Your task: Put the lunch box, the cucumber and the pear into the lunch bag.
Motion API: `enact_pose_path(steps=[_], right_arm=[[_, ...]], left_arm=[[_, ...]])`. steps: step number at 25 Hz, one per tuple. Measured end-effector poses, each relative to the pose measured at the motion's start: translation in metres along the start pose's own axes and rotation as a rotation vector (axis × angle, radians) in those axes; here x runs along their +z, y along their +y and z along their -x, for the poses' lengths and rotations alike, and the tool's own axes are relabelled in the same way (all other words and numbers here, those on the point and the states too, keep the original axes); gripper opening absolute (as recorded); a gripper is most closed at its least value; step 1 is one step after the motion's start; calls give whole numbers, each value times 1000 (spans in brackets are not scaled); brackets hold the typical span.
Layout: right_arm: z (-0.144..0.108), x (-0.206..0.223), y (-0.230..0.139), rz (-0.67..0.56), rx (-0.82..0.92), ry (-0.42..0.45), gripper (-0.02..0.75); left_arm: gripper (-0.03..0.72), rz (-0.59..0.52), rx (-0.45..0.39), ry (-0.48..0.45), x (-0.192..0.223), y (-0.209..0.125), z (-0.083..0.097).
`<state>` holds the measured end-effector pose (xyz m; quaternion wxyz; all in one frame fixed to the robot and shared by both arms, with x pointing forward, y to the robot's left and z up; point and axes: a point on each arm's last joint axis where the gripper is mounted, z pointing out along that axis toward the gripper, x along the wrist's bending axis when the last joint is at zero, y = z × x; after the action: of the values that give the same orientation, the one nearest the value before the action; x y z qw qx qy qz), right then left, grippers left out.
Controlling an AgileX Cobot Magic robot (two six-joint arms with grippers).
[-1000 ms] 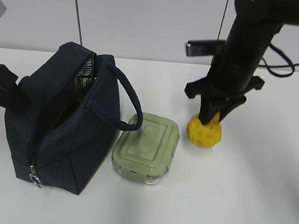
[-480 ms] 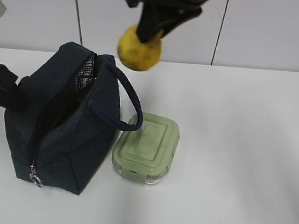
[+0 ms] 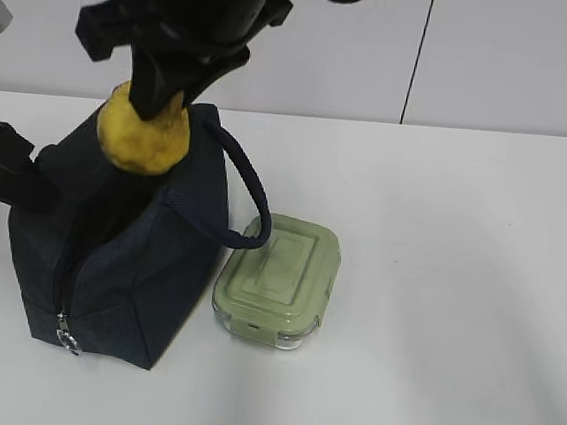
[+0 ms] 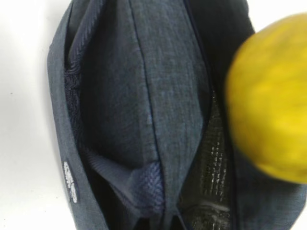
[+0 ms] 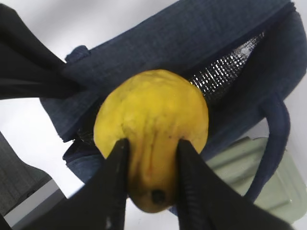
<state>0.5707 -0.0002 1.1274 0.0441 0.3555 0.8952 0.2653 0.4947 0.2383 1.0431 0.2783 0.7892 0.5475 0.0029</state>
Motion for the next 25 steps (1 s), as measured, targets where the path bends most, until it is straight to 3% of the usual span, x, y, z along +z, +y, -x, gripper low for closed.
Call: enact_pose_path(steps=[12,19,25], right_arm=[[8,66,-8,-126,35,40,194],[6,69,-7,-121,40,62,438],[7,54,-4,-94,44,24,468]], left_arm=[[1,0,0,0,0,0,0],[1,0,0,0,0,0,0],[1,-1,0,-1,0,0,0]])
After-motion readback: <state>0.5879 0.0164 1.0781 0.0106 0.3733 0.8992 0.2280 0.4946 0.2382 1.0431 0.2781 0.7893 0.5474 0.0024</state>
